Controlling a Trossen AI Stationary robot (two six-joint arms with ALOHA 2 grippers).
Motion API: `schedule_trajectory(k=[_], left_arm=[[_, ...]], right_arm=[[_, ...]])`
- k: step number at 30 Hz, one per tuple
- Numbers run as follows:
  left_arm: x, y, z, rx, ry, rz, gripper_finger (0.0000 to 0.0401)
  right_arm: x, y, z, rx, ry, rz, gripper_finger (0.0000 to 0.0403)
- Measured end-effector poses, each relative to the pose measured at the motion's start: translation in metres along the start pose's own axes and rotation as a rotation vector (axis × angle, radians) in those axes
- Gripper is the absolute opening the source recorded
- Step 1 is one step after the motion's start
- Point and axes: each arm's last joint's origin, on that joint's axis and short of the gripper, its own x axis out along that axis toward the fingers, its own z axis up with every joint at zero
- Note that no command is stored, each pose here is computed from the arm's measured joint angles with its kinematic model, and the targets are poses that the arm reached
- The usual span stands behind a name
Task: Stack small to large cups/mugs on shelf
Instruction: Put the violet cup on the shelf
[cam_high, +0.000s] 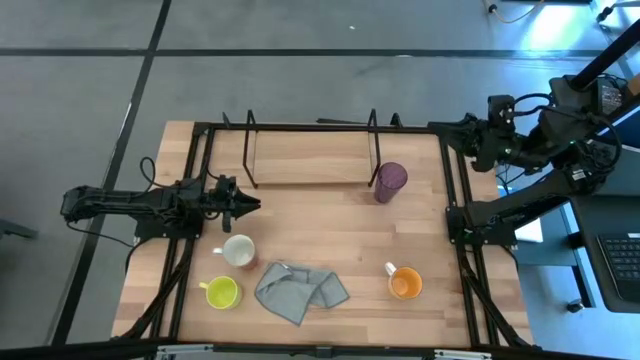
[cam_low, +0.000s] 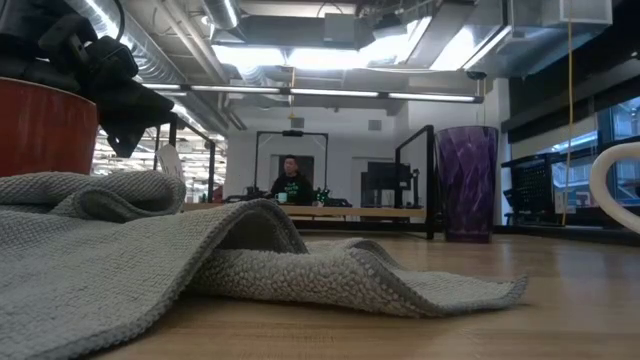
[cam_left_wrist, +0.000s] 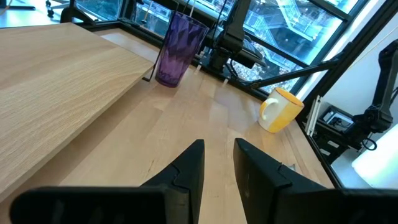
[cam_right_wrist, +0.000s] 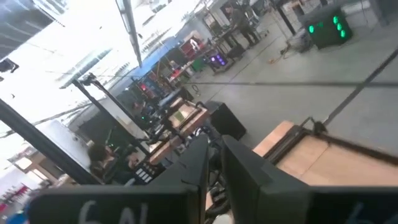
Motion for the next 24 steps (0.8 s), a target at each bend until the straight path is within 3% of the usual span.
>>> schedule_trajectory(k=[7,10,14,17,24], left_arm=[[0.000,0.000,0.000,0.000,-0.001,0.000,0.0080],[0.000,0.000,0.000,0.000,-0.001,0.000,0.0080],[0.000,0.000,0.000,0.000,0.000,0.000,0.0080],[0.000,0.000,0.000,0.000,-0.001,0.000,0.0080],[0.000,0.000,0.000,0.000,-0.001,0.000,0.0080]], right_arm=[[0.000,0.003,0.004,0.091,-0.034,0.027,0.0049],[0.001,0.004,0.007,0.075,-0.052,0.051,0.0049],[-0.005,0.001,0.013,0.079,-0.016,0.002,0.0049],[-0.009,-0.005,0.015,0.073,0.023,-0.125,0.0049],[-0.013,-0.029,0.001,0.066,0.222,-0.561,0.0049]])
